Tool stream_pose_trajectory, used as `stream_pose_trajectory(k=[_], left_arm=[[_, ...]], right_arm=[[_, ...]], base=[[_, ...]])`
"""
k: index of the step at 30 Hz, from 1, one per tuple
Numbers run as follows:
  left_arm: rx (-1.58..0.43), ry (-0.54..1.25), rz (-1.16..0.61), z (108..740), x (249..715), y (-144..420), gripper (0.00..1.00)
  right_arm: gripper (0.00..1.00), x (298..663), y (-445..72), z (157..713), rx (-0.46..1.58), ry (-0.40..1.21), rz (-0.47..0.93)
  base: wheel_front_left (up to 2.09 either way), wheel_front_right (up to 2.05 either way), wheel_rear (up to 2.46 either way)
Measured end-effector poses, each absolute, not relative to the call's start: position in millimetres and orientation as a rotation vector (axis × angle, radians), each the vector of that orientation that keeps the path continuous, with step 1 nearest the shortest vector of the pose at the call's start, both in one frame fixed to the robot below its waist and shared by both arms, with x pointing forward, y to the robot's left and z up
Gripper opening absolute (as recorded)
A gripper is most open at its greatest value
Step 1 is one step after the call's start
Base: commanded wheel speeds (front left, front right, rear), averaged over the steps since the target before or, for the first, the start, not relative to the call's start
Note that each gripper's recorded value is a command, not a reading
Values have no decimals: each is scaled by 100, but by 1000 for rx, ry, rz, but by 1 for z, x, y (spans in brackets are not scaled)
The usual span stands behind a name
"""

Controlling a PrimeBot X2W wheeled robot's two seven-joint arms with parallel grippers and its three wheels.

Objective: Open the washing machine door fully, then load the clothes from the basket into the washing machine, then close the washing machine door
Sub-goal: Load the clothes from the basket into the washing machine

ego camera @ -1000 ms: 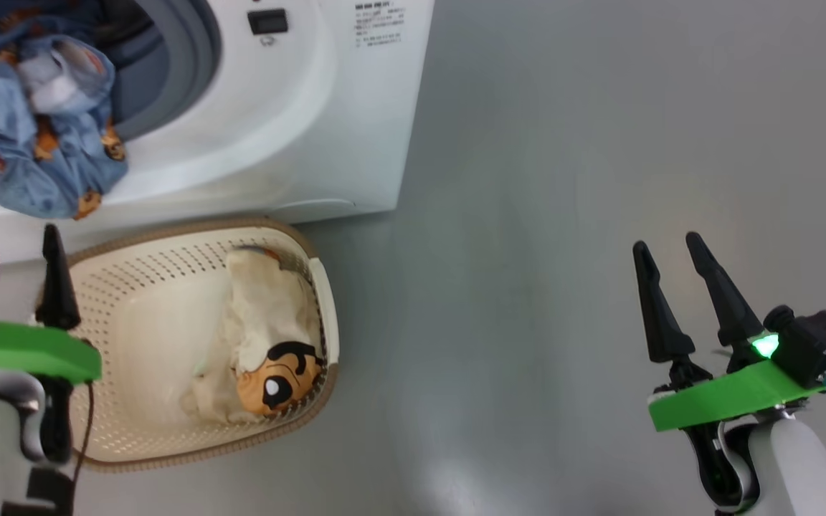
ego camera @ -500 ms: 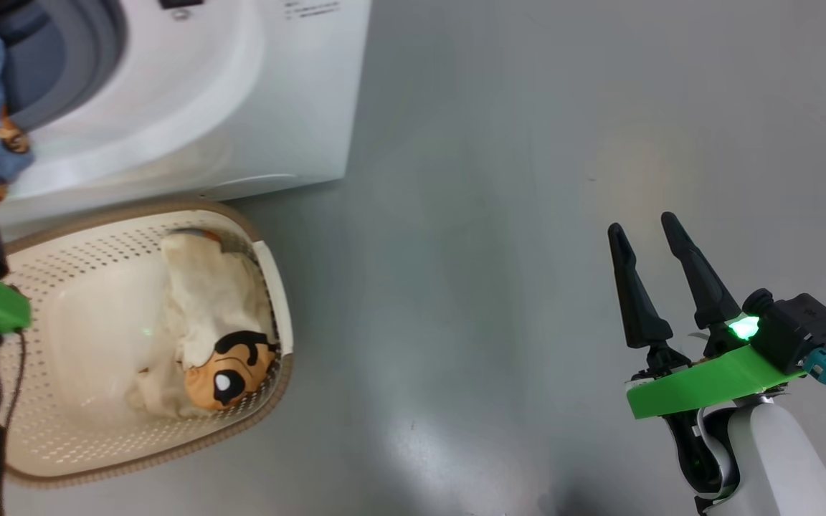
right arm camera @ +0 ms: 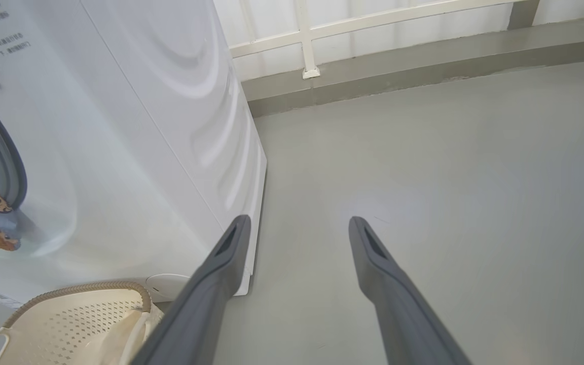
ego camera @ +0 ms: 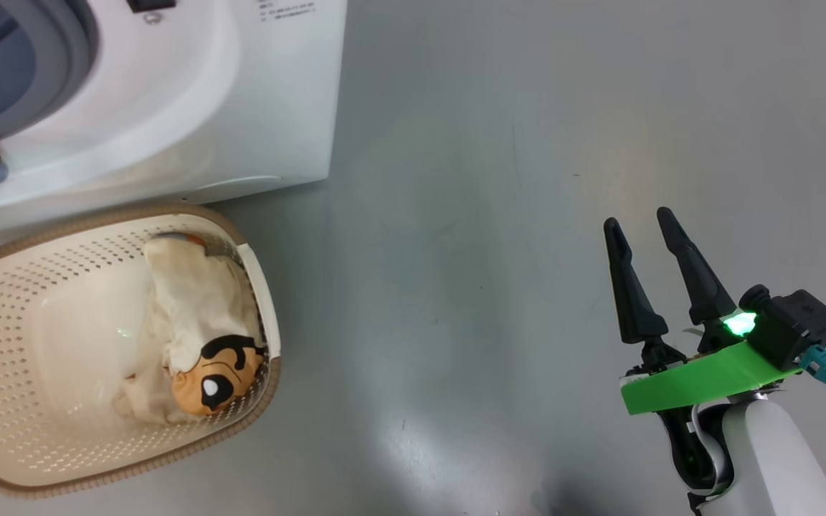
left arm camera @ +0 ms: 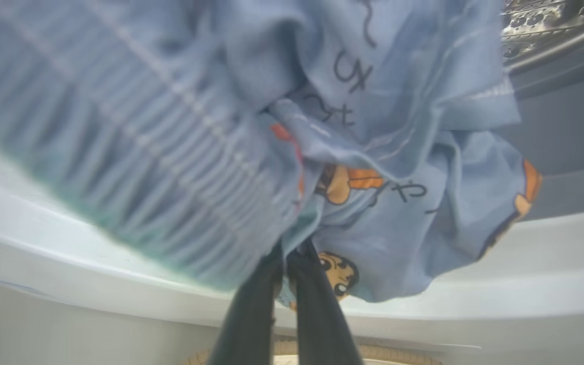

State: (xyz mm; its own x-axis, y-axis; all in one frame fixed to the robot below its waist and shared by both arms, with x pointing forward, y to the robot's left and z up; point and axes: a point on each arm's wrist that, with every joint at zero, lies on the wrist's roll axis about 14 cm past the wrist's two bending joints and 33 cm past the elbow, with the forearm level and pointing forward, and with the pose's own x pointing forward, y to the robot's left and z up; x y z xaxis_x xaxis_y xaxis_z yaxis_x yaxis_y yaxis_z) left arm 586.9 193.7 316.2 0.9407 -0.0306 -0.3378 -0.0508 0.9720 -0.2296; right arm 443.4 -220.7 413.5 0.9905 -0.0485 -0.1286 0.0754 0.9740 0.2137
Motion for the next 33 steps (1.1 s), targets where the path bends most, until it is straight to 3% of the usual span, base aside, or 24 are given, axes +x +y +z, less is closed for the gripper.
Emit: stream_pose_trajectory(k=[20, 33], left_arm=[[-215, 91, -1, 396, 605, 202, 0], [-122, -58, -102, 465, 688, 178, 0]], right_arm=[[100, 450, -204, 416, 261, 109, -32], [100, 438, -220, 418, 264, 116, -84]], base=[[0, 0, 0], [0, 0, 0]])
